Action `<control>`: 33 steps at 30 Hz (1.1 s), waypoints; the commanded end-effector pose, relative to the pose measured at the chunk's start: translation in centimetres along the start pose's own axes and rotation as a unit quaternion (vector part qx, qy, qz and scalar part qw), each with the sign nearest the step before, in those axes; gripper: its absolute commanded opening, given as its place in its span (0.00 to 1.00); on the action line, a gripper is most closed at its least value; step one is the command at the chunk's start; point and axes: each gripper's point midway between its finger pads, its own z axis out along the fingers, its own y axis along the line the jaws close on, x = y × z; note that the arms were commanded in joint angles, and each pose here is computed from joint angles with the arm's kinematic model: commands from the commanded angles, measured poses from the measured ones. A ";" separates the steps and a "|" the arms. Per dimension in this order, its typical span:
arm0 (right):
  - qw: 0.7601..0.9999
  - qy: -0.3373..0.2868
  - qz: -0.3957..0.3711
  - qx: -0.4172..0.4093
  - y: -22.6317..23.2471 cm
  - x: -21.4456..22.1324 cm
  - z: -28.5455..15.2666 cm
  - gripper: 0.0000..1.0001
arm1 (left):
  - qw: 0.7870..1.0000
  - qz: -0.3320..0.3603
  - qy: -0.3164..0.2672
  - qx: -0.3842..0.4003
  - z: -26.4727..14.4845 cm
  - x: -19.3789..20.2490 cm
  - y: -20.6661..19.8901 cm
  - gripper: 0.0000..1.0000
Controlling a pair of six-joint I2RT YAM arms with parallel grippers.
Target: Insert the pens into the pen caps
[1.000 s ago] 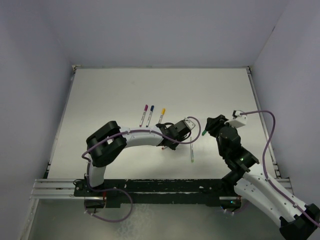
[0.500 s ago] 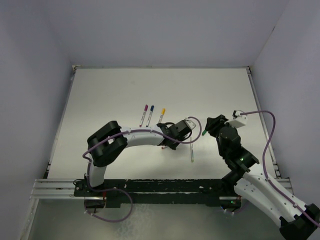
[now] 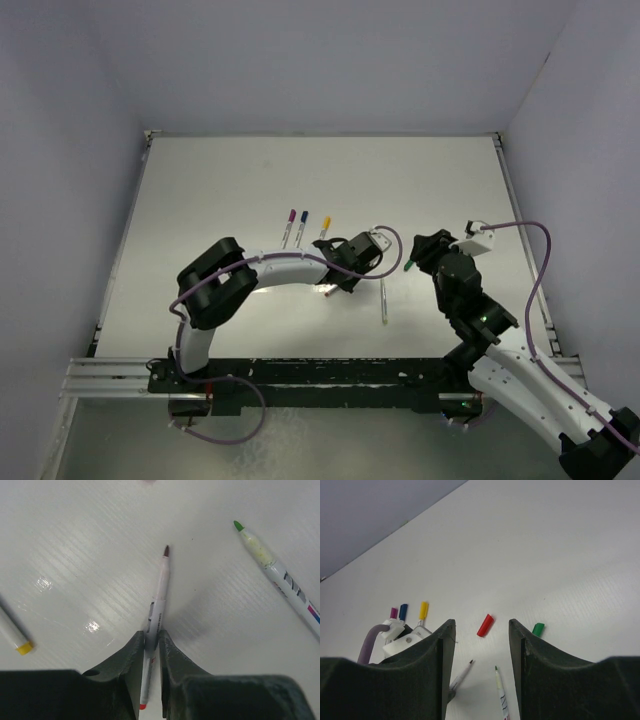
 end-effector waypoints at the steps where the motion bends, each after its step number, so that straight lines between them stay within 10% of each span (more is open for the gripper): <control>1: 1.000 -0.013 0.018 -0.008 0.7 -0.9 0.0 0.49 | 0.990 0.034 0.137 -0.018 2.6 8.4 1.5 0.18; 6: 1.000 -0.014 0.017 -0.007 0.7 -0.9 0.0 0.49 | 0.989 0.035 0.144 -0.020 2.8 8.9 1.5 0.00; 33: 0.995 0.012 -0.044 0.089 2.2 -1.1 4.4 0.56 | 0.999 -0.019 0.018 0.027 -3.0 2.8 2.7 0.00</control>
